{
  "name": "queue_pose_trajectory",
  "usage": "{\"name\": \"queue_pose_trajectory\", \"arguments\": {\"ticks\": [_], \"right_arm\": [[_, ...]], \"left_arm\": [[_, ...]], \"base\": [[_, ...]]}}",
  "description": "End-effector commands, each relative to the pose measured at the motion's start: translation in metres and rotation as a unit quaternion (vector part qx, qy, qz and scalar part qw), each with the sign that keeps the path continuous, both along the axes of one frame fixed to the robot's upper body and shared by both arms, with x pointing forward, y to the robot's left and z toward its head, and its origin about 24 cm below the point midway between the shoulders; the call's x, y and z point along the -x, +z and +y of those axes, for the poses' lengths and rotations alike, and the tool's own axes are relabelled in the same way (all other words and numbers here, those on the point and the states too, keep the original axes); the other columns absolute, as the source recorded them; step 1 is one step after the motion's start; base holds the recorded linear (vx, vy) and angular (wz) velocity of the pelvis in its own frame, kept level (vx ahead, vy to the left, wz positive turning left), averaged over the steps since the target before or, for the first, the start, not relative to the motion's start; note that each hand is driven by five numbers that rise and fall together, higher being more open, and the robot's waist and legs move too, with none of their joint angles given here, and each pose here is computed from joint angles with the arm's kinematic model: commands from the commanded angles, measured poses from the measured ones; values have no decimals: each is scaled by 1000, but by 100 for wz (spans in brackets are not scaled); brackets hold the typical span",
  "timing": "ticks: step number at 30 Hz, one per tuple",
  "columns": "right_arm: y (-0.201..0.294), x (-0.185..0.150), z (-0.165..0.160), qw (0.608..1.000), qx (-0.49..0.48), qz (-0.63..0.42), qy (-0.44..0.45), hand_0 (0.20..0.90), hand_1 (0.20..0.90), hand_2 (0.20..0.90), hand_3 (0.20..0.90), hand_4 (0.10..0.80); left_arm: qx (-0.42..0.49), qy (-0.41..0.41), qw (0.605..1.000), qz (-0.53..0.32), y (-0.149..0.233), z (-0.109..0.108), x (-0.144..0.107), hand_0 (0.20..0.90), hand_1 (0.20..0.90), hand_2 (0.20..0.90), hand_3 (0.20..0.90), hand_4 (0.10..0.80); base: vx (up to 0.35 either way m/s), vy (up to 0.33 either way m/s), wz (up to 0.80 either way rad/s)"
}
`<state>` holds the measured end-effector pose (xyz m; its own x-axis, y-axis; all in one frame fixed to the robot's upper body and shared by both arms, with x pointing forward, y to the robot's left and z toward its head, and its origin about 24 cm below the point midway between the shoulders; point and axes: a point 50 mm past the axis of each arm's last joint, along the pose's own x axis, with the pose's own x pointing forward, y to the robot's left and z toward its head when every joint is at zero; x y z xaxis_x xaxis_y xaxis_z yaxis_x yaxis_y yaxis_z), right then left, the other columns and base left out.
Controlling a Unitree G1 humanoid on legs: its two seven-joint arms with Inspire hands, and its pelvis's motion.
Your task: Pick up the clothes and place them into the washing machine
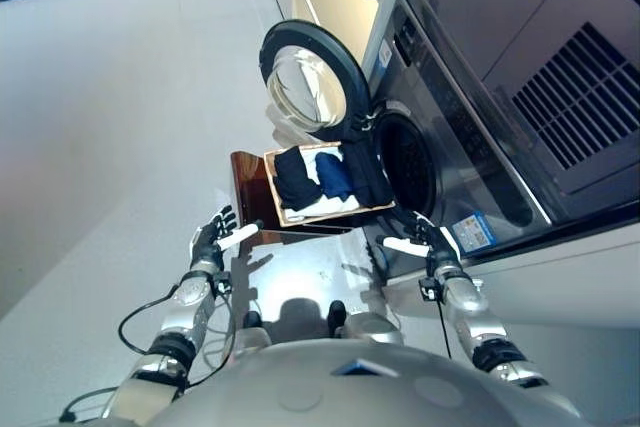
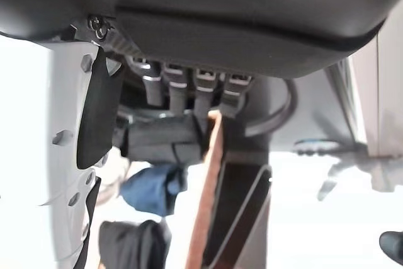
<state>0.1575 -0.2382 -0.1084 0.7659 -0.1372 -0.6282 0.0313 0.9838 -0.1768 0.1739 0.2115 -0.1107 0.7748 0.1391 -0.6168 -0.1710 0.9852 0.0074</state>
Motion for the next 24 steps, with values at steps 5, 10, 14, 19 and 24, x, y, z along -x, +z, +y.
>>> {"name": "queue_pose_trajectory", "arguments": {"ticks": [5, 10, 14, 19, 24], "right_arm": [[30, -26, -26, 994, 29, -98, -46, 900, 900, 900, 900, 800], [30, -28, -24, 994, 33, -99, -43, 900, 900, 900, 900, 800], [28, -29, -23, 994, 35, -95, -43, 900, 900, 900, 900, 800], [23, -26, -20, 995, 29, -82, -45, 900, 900, 900, 900, 800], [21, -27, -18, 996, 17, -77, -51, 900, 900, 900, 900, 800]], "left_arm": [[-6, -35, 994, -102, 34, -11, -53, 900, 900, 900, 900, 800], [-11, -19, 996, -92, 30, -6, -48, 900, 900, 900, 900, 800], [-11, -11, 997, -82, 25, -3, -42, 900, 900, 900, 900, 800], [-7, -3, 997, -78, 23, -3, -37, 900, 900, 900, 900, 800], [-13, -2, 996, -92, 29, 0, -41, 900, 900, 900, 900, 800]], "base": [[66, -85, 30], [153, 24, 0], [232, 90, 3], [223, 131, -54], [291, 273, -68]]}}
